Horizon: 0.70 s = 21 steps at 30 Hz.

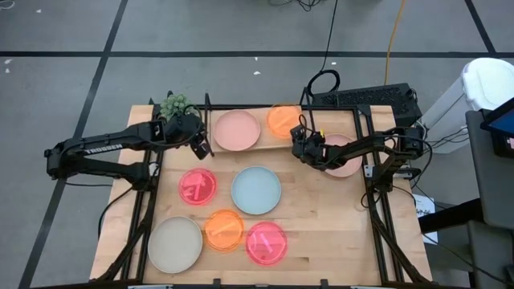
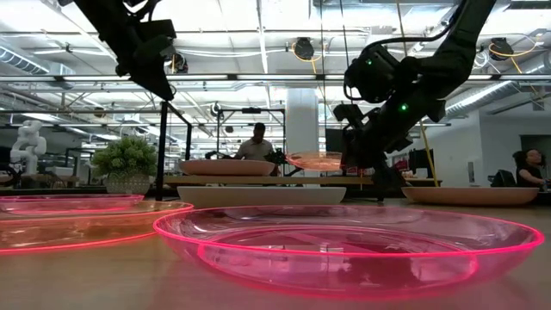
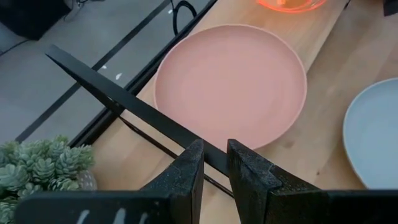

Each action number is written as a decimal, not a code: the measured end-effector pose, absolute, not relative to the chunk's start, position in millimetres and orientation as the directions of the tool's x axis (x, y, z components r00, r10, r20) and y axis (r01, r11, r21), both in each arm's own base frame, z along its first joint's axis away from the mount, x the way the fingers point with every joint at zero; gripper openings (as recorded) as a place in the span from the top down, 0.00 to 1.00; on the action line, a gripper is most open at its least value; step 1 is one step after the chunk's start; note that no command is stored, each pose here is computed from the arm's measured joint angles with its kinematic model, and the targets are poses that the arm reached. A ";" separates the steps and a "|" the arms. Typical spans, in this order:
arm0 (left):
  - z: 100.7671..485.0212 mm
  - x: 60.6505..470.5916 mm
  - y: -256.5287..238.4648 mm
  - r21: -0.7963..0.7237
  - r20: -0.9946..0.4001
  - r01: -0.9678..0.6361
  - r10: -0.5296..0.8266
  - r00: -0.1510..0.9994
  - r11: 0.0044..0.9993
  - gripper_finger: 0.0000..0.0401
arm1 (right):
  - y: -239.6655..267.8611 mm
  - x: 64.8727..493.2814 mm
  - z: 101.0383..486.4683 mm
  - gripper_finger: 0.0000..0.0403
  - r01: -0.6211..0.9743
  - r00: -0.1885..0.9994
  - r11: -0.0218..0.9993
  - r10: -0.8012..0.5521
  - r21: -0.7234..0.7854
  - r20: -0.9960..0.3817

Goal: Place and stack plates onto a shelf
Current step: Put the right orange transparent plate on the shelf

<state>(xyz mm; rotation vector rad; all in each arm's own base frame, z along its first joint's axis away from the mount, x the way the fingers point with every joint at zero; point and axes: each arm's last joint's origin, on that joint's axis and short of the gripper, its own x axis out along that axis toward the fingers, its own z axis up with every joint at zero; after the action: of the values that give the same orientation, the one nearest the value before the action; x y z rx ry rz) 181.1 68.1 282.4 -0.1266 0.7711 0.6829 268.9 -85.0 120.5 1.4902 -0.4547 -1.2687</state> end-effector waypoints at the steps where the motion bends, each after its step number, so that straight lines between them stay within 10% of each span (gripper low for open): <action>1: 282.4 181.1 68.1 0.135 -0.680 -0.611 0.522 0.516 0.780 0.81 | -84.9 268.6 120.1 0.99 0.338 0.356 -0.353 -0.810 0.872 -0.466; 21: 282.4 181.2 68.0 0.137 -0.680 -0.606 0.520 0.517 0.783 0.81 | -82.1 270.8 121.3 0.74 0.308 0.385 -0.359 -0.800 0.881 -0.460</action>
<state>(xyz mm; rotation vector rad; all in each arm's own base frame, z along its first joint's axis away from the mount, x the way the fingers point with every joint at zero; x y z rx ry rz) 181.2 68.0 282.4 -0.1231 0.7729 0.6778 270.8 -82.1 121.3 1.5246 -0.4588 -1.2401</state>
